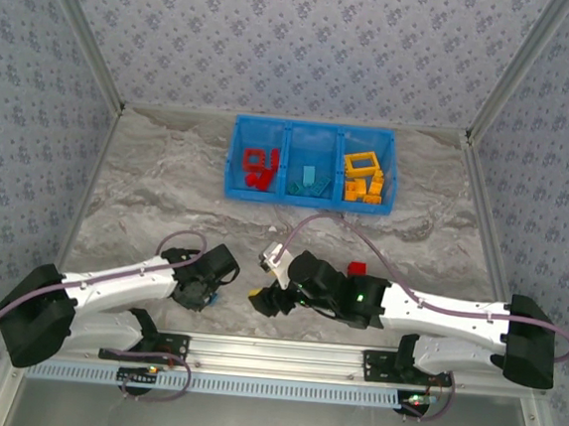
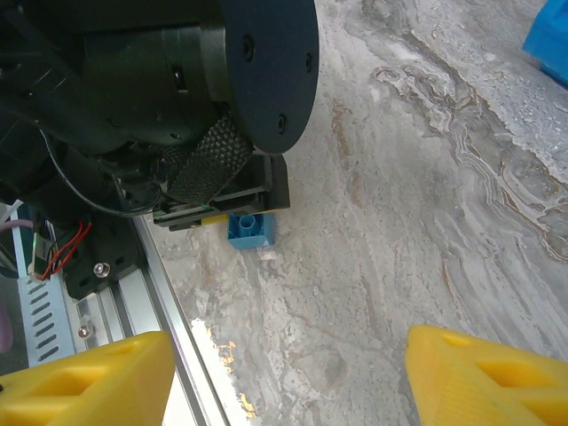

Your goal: Sort the legos into containers by color

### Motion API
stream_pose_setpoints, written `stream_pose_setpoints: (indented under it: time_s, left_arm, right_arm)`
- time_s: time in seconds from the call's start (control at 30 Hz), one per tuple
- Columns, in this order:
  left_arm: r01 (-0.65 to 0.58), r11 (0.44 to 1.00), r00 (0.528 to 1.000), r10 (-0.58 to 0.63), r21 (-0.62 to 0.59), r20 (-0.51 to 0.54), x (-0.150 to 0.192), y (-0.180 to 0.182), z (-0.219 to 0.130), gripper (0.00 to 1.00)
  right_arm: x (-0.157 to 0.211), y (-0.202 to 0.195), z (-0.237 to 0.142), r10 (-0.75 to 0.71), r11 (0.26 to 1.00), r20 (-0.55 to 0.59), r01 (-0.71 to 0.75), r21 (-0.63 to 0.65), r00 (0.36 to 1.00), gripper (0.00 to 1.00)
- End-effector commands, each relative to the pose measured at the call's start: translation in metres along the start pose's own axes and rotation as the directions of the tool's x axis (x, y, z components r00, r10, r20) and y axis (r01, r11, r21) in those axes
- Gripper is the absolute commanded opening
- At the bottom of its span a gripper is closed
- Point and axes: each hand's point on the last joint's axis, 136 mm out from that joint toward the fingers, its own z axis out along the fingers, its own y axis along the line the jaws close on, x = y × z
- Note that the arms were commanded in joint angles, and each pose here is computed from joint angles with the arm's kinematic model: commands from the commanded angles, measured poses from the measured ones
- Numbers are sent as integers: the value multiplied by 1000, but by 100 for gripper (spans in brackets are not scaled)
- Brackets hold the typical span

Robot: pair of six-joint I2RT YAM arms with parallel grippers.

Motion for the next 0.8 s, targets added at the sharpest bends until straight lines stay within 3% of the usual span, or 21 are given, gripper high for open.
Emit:
stream_pose_setpoints:
  time_s: [0.0, 0.1, 0.17, 0.3, 0.5, 0.77]
  left_arm:
    - [-3, 1000, 1000, 4, -4, 19, -4, 0, 2, 30]
    - [-61, 996, 996, 57, 62, 61, -9, -24, -15, 28]
    - [-167, 976, 983, 155, 140, 96, -10, -57, -34, 28]
    - [-405, 890, 909, 367, 210, 199, -9, -129, -80, 27]
    - [-669, 702, 740, 597, 245, 309, 10, -227, -124, 27]
    - [-816, 513, 577, 741, 265, 344, 32, -336, -122, 27]
  right_arm:
    - [-18, -1, -7, 16, 1000, 42, -17, 26, 999, 71]
    - [-34, -19, -22, 15, 991, 94, -27, 133, 995, 71]
    - [-51, -40, -42, 7, 967, 150, -44, 250, 989, 71]
    - [-88, -90, -91, 26, 878, 256, -145, 457, 966, 72]
    - [-122, -132, -123, 64, 811, 345, -250, 528, 936, 77]
    - [-130, -171, -143, 177, 755, 430, -402, 517, 885, 83]
